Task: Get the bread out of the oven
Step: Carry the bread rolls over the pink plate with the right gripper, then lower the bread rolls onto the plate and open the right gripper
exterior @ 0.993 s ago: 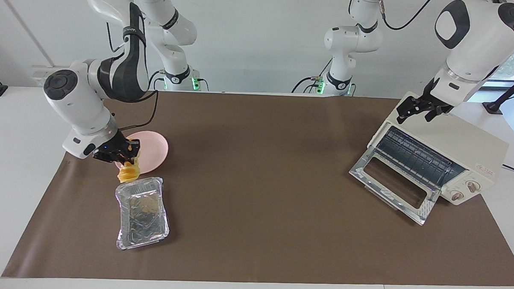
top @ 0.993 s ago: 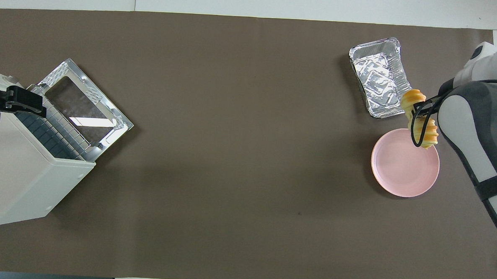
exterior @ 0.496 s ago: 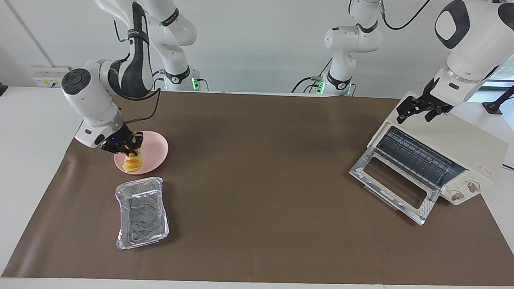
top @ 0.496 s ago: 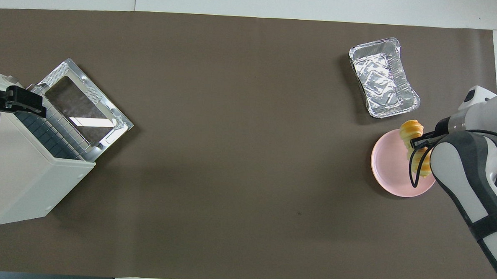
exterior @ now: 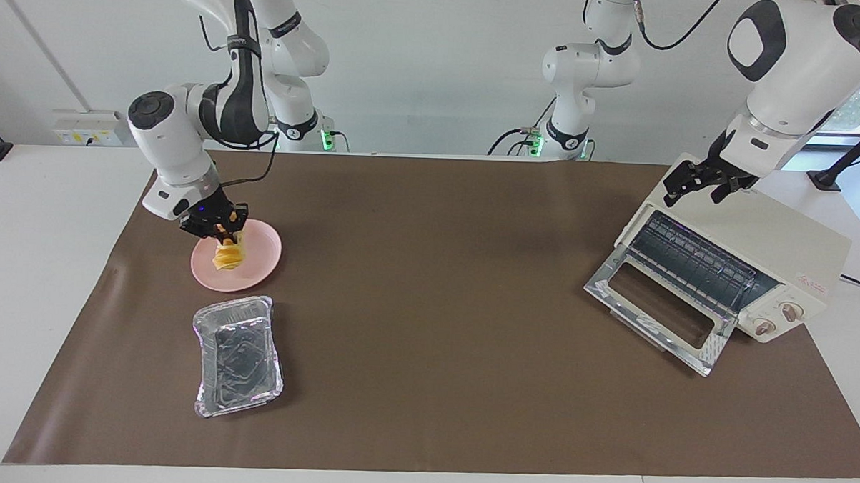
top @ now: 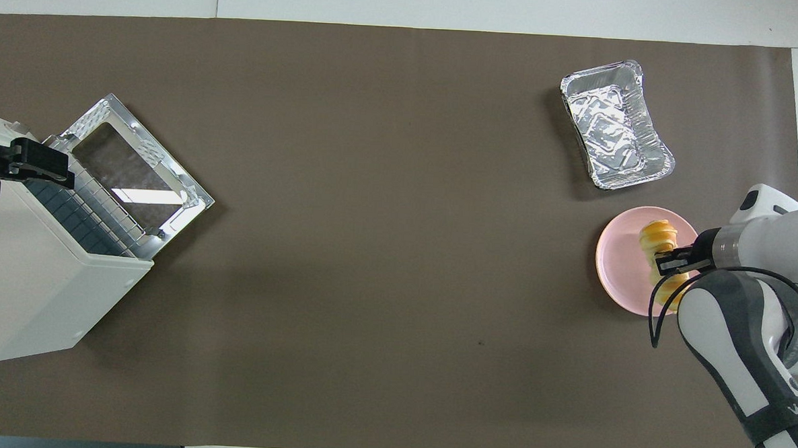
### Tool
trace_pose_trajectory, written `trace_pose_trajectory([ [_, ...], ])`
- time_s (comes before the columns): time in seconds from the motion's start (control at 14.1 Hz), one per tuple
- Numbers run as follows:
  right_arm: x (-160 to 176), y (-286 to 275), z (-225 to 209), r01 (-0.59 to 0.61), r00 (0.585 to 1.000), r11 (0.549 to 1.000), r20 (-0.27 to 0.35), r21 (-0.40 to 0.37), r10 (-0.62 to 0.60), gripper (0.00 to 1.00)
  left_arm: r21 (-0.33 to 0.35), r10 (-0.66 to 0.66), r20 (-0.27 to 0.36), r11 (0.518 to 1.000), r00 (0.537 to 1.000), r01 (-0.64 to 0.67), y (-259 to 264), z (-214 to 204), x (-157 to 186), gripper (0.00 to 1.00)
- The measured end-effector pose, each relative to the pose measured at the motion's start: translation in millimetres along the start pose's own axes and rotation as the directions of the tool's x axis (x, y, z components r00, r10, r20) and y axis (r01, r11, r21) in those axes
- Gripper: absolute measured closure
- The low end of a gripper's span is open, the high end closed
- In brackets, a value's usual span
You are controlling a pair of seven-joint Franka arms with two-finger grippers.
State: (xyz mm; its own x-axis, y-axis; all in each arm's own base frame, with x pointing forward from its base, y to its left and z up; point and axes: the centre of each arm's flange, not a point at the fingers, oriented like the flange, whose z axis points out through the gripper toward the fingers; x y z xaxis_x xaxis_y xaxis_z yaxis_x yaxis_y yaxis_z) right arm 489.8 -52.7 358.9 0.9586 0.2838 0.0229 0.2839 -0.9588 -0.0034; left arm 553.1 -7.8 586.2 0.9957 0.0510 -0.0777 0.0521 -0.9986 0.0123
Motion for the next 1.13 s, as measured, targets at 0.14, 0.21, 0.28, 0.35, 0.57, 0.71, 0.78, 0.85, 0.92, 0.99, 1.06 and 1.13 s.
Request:
trace_pose_trajectory([
  [0.14,-4,-1,4,0.000,1.000,1.000,-0.002,-0.001,0.000,0.79,0.000,0.000,0.000,1.000,1.000,0.000,0,0,0,0.00],
  [0.21,-4,-1,5,0.000,1.000,1.000,-0.004,-0.002,0.000,0.79,0.000,0.000,0.000,1.000,1.000,0.000,0,0,0,0.00],
  [0.28,-4,-1,5,0.000,1.000,1.000,-0.009,-0.004,0.000,0.79,0.000,0.000,0.000,1.000,1.000,0.000,0,0,0,0.00],
  [0.35,-3,0,5,0.000,1.000,1.000,-0.016,-0.008,0.000,0.79,0.000,0.000,0.000,1.000,1.000,0.000,0,0,0,0.00],
  [0.57,-3,1,12,-0.002,1.000,1.000,-0.025,-0.011,0.002,0.79,0.000,0.000,0.000,1.000,1.000,0.000,0,0,0,0.00],
  [0.71,-2,2,19,-0.003,1.000,1.000,-0.028,-0.012,0.003,0.79,0.000,0.000,0.000,1.000,1.000,0.000,0,0,0,0.00],
  [0.78,-2,2,22,-0.004,1.000,1.000,-0.028,-0.012,0.004,0.78,0.000,0.000,0.000,1.000,1.000,0.000,0,0,0,0.00],
  [0.85,-1,3,24,-0.005,1.000,1.000,-0.026,-0.011,0.004,0.77,0.000,0.000,0.000,1.000,1.000,0.000,0,0,0,0.00],
  [0.92,-1,3,26,-0.005,1.000,1.000,-0.024,-0.011,0.005,0.77,0.000,0.000,0.000,1.000,1.000,0.000,0,0,0,0.00],
  [0.99,-1,3,27,-0.005,1.000,1.000,-0.024,-0.010,0.005,0.69,0.000,0.000,0.000,1.000,1.000,0.000,0,0,0,0.00],
  [1.06,-1,4,28,-0.006,1.000,1.000,-0.026,-0.011,0.006,0.62,0.000,0.000,0.000,1.000,1.000,0.000,0,0,0,0.00],
  [1.13,-1,4,28,-0.006,1.000,1.000,-0.027,-0.012,0.006,0.62,0.000,0.000,0.000,1.000,1.000,0.000,0,0,0,0.00],
])
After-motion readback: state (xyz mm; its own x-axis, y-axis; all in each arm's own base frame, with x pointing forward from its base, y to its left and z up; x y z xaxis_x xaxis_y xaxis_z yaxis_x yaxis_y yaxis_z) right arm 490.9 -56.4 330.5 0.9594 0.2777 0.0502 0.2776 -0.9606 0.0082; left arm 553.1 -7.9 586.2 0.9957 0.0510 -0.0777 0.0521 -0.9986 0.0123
